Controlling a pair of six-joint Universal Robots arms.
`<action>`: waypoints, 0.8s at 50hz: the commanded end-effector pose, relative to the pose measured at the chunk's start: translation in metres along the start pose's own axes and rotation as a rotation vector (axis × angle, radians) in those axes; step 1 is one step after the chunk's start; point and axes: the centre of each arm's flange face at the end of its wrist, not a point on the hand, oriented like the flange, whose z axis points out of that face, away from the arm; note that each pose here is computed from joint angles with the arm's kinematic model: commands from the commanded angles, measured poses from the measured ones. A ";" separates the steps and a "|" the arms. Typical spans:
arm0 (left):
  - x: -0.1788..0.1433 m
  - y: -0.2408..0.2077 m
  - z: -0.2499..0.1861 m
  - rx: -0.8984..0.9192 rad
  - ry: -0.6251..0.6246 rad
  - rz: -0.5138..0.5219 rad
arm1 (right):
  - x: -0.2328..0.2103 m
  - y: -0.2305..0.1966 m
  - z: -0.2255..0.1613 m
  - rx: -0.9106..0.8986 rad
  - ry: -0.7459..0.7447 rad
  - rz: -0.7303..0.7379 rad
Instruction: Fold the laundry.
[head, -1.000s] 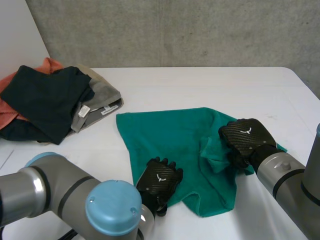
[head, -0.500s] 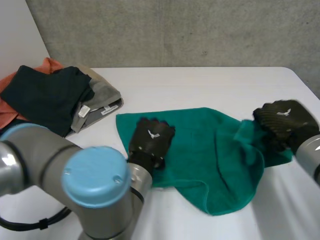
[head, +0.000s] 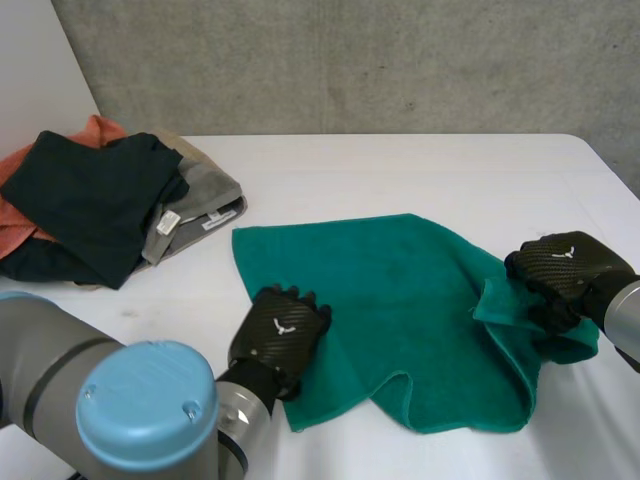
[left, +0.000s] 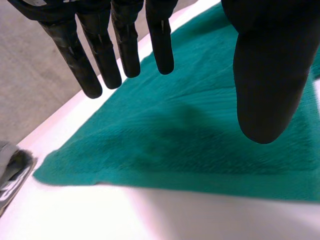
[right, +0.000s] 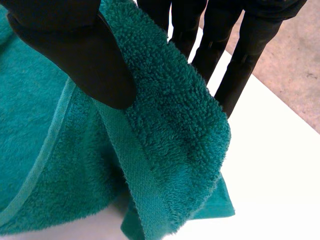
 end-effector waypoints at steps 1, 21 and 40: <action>0.016 -0.013 0.008 0.111 0.014 -0.010 | -0.003 0.008 0.003 0.005 0.006 0.043; 0.075 0.001 0.058 0.077 0.127 0.045 | -0.004 0.012 0.004 0.003 0.011 0.047; -0.041 -0.092 -0.014 0.222 -0.153 -0.032 | 0.036 -0.039 -0.041 0.075 0.142 -0.124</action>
